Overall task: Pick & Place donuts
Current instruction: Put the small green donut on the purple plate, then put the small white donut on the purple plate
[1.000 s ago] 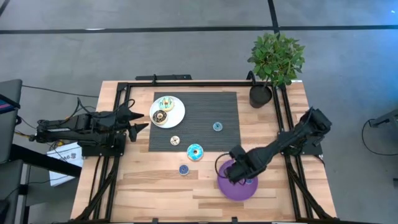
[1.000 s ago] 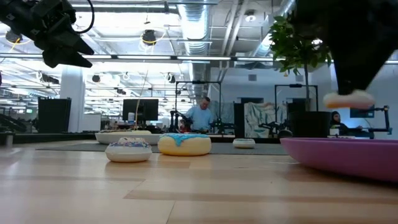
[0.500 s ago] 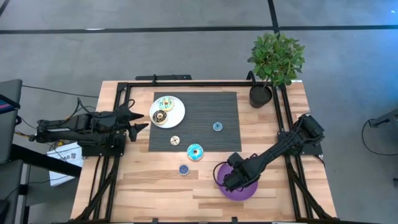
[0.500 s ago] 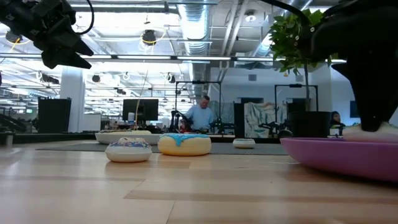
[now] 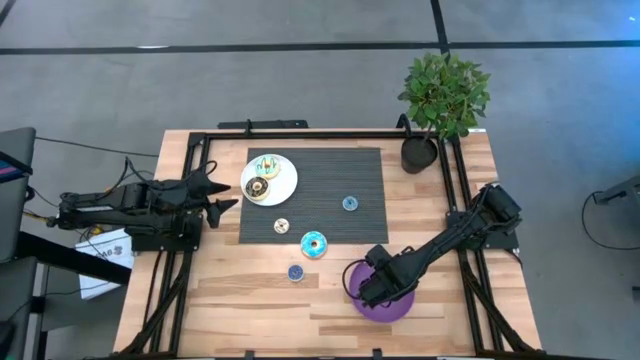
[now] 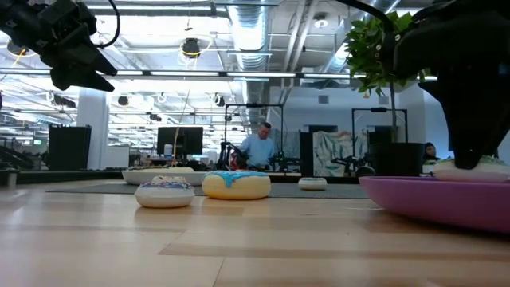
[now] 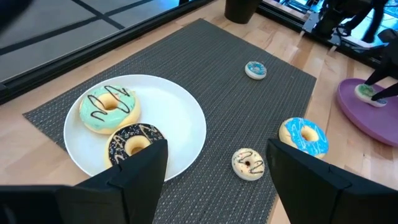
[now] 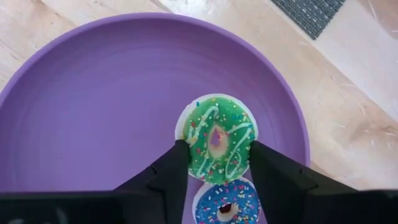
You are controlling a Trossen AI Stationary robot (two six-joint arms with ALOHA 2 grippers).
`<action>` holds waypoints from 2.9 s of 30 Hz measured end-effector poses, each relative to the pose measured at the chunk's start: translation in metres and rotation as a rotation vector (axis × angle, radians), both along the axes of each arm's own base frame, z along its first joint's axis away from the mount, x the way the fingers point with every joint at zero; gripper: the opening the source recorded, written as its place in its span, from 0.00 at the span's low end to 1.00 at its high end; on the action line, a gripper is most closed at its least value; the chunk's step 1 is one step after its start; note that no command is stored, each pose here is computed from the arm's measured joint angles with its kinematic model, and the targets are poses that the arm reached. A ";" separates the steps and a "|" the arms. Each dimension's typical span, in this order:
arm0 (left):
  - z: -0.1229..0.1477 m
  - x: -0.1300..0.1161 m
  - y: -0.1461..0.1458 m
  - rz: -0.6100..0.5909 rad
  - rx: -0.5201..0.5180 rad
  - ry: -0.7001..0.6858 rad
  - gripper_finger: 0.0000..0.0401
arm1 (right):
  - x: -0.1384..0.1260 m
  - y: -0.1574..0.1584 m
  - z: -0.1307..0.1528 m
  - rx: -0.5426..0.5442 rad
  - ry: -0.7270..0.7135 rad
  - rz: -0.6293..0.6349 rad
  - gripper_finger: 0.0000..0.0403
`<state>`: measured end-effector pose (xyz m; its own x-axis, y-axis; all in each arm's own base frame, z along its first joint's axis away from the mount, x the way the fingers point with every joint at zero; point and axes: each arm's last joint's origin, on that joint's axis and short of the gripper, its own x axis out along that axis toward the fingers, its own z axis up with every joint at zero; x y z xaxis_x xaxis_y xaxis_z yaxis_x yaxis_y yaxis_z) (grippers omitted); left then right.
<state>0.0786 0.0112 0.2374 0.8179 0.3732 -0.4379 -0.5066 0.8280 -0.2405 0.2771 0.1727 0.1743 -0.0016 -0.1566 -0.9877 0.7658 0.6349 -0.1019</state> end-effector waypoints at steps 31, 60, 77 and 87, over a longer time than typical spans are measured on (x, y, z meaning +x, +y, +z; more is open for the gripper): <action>0.000 0.000 0.000 -0.009 -0.014 -0.003 0.66 | -0.018 -0.013 0.061 -0.163 -0.257 0.170 0.53; 0.009 0.020 -0.006 -0.309 0.153 -0.017 0.66 | 0.044 -0.135 0.058 -0.158 -0.420 0.617 0.00; 0.007 0.102 -0.006 -0.353 0.170 0.201 0.66 | -0.080 -0.171 0.046 -0.182 -0.731 0.595 0.00; -0.014 0.160 -0.008 -0.401 0.084 0.397 0.66 | -0.128 -0.180 0.038 -0.166 -0.792 0.636 0.00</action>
